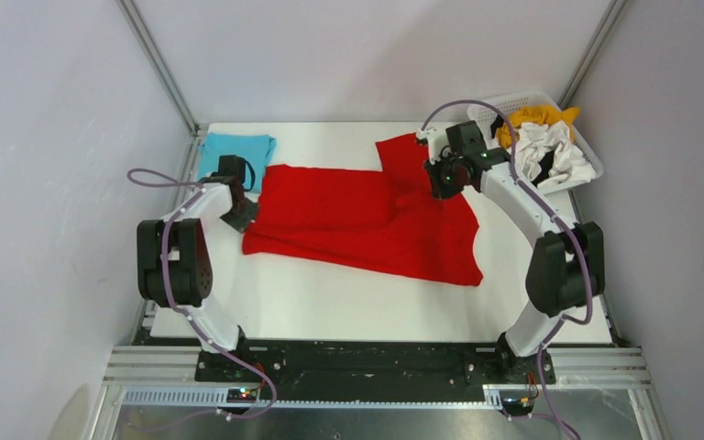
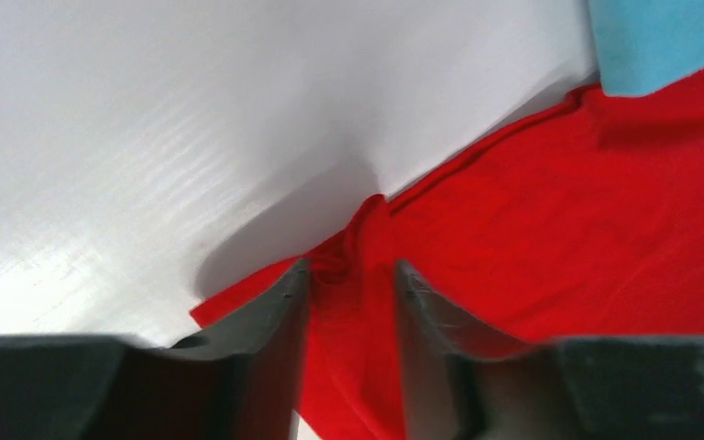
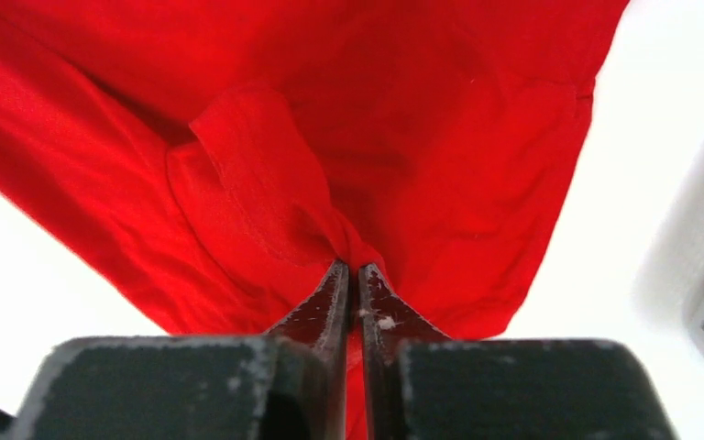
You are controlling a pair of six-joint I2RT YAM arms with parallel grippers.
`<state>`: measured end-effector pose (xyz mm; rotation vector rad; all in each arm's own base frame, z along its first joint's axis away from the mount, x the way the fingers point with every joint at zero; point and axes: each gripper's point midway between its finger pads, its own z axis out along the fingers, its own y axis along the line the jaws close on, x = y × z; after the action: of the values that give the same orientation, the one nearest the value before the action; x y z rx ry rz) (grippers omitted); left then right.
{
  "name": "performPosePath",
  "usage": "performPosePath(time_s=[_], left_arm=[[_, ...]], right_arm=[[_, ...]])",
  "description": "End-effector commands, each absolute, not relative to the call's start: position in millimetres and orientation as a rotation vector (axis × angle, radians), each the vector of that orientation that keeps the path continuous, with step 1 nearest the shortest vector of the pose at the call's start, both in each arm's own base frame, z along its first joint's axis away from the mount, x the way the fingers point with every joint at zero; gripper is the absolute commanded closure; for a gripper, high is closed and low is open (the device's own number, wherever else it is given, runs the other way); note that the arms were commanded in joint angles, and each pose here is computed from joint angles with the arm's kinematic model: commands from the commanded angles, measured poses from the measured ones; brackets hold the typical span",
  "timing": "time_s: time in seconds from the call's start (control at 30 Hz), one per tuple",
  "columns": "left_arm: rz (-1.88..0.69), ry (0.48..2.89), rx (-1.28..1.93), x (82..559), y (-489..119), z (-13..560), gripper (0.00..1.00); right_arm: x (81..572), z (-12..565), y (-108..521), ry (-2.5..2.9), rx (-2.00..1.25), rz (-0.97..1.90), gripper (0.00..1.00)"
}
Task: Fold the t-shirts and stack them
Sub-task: Fold the flattened tshirt in 1/3 of the way
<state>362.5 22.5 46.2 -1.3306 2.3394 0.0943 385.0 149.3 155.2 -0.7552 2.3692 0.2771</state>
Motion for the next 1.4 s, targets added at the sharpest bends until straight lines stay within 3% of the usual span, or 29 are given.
performPosePath(time_s=[0.0, 0.03, 0.07, 0.13, 0.2, 0.27, 0.4, 0.6, 0.7, 0.9, 1.1, 1.37], left_arm=[[0.096, 2.292, -1.302, 380, 31, 63, 0.41], [0.079, 2.275, -1.293, 384, 31, 70, 0.12], [0.061, 2.255, -1.278, 389, 32, 81, 0.03], [0.028, 2.22, -1.249, 396, 31, 101, 0.01], [-0.001, 2.174, -1.226, 398, 32, 124, 0.0], [-0.016, 2.128, -1.208, 394, 33, 145, 0.0], [-0.047, 2.143, -1.114, 383, 24, 159, 0.0], [-0.131, 2.341, -0.845, 363, -38, 137, 0.0], [-0.115, 2.415, -0.79, 356, -53, 117, 0.0], [-0.096, 2.534, -0.769, 362, -64, 78, 0.0], [-0.037, 2.587, -0.778, 372, -60, 51, 0.0], [0.054, 2.602, -0.855, 371, -33, 30, 0.0]], right_arm=[[431, 157, 153, 2.327, -0.656, 0.253, 0.82], [439, 146, 152, 2.351, -0.634, 0.237, 0.71], [449, 153, 153, 2.338, -0.592, 0.234, 0.66], [473, 157, 146, 2.327, -0.476, 0.163, 0.27], [491, 168, 129, 2.312, -0.323, 0.044, 0.07], [492, 179, 122, 2.294, -0.231, 0.01, 0.01], [458, 214, 127, 2.207, -0.144, 0.146, 0.01], [371, 171, 164, 2.311, -0.129, 0.556, 0.01], [356, 154, 184, 2.348, -0.165, 0.642, 0.0], [375, 102, 215, 2.419, -0.212, 0.651, 0.01], [428, 70, 203, 2.422, -0.158, 0.455, 0.01], [522, 97, 159, 2.23, 0.015, 0.219, 0.01]])
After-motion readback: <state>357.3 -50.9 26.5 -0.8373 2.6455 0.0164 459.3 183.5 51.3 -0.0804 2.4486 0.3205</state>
